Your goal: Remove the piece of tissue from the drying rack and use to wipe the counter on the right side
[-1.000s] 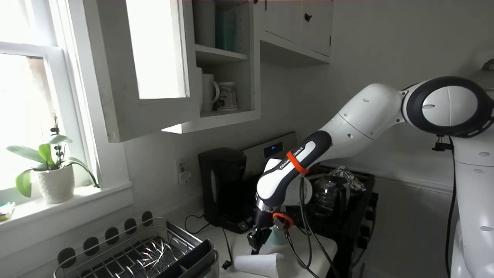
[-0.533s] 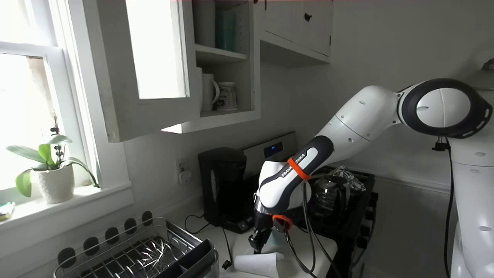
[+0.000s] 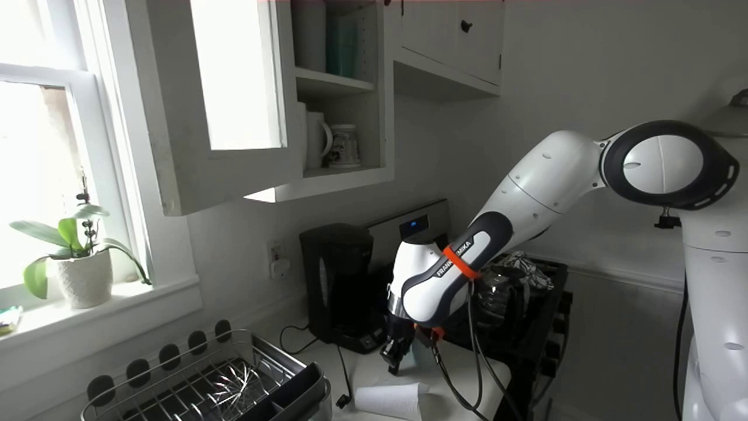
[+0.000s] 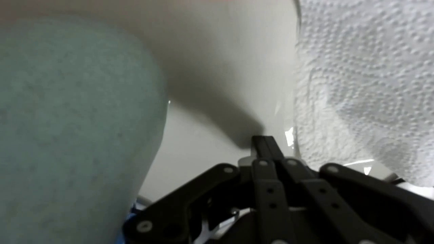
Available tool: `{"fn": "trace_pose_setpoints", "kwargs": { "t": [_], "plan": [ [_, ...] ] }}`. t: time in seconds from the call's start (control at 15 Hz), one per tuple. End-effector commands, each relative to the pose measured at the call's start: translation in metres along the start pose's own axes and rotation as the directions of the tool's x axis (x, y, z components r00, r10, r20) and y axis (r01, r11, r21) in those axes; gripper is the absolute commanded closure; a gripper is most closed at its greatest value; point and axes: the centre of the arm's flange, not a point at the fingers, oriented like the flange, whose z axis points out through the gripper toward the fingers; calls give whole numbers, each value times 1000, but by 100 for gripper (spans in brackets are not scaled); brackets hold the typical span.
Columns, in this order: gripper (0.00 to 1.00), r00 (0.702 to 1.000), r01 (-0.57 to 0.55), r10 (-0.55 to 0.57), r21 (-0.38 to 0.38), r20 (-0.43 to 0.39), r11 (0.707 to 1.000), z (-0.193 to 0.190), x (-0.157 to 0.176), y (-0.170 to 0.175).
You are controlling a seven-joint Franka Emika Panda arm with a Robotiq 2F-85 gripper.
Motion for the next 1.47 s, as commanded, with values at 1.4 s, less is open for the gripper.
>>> {"fn": "trace_pose_setpoints", "kwargs": {
  "t": [1.4],
  "plan": [
    [100, 987, 93, -77, -114, 143, 989, 16, -7, -6]
  ]
}}
